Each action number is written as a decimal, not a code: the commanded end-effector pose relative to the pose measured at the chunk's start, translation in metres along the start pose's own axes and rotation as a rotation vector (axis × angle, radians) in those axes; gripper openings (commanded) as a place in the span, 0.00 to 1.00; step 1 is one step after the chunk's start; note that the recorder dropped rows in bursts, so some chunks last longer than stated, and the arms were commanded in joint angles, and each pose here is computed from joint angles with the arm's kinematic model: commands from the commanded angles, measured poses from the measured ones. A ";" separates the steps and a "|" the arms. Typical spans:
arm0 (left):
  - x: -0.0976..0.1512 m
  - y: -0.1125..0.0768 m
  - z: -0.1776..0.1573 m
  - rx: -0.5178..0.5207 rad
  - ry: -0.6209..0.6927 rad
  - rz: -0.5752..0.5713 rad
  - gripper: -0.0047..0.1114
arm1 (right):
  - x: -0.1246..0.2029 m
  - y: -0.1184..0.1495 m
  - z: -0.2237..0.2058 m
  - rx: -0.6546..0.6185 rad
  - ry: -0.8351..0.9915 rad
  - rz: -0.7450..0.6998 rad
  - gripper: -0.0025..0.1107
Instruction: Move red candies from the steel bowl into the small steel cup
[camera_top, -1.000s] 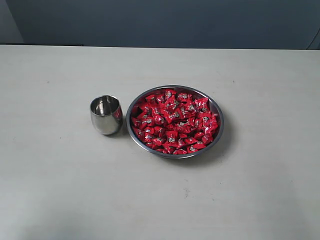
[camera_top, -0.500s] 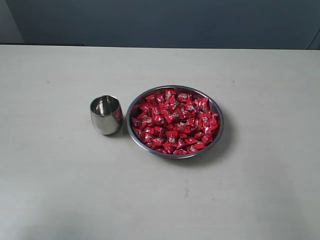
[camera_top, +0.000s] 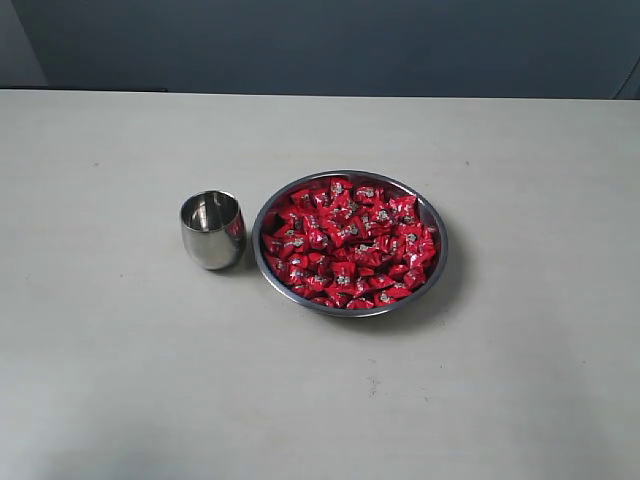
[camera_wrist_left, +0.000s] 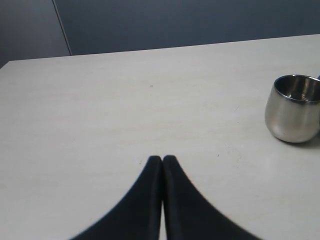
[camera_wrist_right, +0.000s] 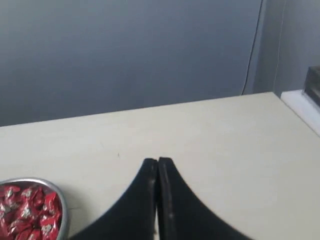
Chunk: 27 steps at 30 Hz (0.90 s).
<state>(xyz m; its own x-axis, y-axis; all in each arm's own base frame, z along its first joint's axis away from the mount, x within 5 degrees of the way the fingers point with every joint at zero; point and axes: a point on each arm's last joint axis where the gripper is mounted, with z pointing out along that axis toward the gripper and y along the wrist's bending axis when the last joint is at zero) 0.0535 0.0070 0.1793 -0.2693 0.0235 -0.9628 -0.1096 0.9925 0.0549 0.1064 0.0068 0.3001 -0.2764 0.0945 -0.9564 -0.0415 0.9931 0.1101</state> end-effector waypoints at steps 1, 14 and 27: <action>-0.003 0.000 -0.001 0.006 -0.019 0.002 0.04 | 0.009 0.006 0.022 -0.050 0.131 -0.017 0.02; -0.003 0.000 -0.001 0.006 -0.019 0.002 0.04 | -0.005 0.100 0.096 -0.415 0.361 -0.211 0.02; -0.003 0.000 -0.001 0.006 -0.019 0.002 0.04 | 0.072 0.152 0.193 -0.497 0.562 -0.564 0.45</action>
<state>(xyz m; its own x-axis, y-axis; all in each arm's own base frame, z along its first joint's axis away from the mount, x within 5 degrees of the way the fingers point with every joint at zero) 0.0535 0.0070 0.1793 -0.2693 0.0235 -0.9628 -0.1096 0.9925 0.0549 0.2576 0.1735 0.2080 -0.5491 -0.5250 -0.6503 -0.6542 0.7542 -0.0564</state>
